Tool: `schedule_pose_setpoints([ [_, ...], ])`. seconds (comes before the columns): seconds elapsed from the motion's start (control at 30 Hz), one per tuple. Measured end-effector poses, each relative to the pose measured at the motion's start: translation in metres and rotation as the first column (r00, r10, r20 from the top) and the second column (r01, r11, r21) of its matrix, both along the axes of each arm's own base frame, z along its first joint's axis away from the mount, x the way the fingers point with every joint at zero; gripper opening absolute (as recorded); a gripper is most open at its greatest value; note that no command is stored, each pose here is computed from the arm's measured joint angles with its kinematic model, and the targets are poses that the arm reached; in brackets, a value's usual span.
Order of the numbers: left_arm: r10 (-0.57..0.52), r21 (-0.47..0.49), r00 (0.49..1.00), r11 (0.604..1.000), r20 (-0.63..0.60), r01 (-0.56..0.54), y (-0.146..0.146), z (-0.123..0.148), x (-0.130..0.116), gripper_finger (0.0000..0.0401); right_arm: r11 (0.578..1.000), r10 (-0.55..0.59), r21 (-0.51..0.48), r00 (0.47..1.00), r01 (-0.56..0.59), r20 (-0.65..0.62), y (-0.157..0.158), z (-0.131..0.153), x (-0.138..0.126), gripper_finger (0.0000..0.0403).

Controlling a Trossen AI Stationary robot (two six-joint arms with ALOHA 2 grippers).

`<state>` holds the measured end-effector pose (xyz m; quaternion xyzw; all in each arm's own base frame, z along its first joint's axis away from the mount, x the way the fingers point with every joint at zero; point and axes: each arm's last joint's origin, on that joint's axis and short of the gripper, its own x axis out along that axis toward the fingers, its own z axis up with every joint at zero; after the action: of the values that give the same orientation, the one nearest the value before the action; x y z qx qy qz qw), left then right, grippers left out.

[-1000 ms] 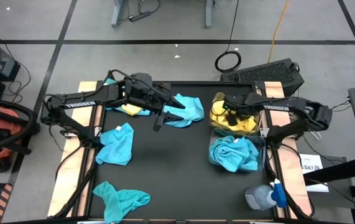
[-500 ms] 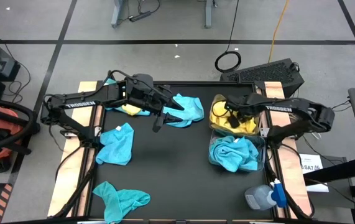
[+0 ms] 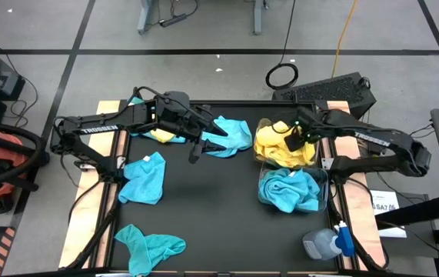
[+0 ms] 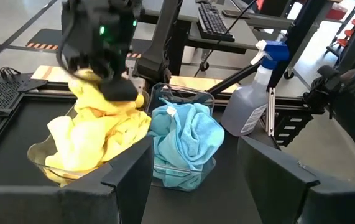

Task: Sort microfiber towel by color & place in baskets
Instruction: Put the yellow microfiber cloth into the top transparent bin

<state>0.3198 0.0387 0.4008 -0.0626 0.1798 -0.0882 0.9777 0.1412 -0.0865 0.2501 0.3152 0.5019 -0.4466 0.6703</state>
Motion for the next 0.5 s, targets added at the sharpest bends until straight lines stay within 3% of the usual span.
schedule_pose_setpoints([
  [0.27, 0.0, 0.0, 1.0, 1.0, 0.0, 0.0, 0.0, 0.0, 0.0, 0.0239, 0.998, 0.017, -0.058, 0.989, -0.009, 0.148, 0.004, 0.041, -0.006, 0.0262],
  [0.5, 0.0, -0.001, 1.0, 1.0, 0.0, 0.0, 0.0, 0.0, 0.0, 0.0239, 0.997, 0.046, -0.064, 0.972, -0.032, 0.232, 0.007, 0.066, -0.008, 0.0274],
])
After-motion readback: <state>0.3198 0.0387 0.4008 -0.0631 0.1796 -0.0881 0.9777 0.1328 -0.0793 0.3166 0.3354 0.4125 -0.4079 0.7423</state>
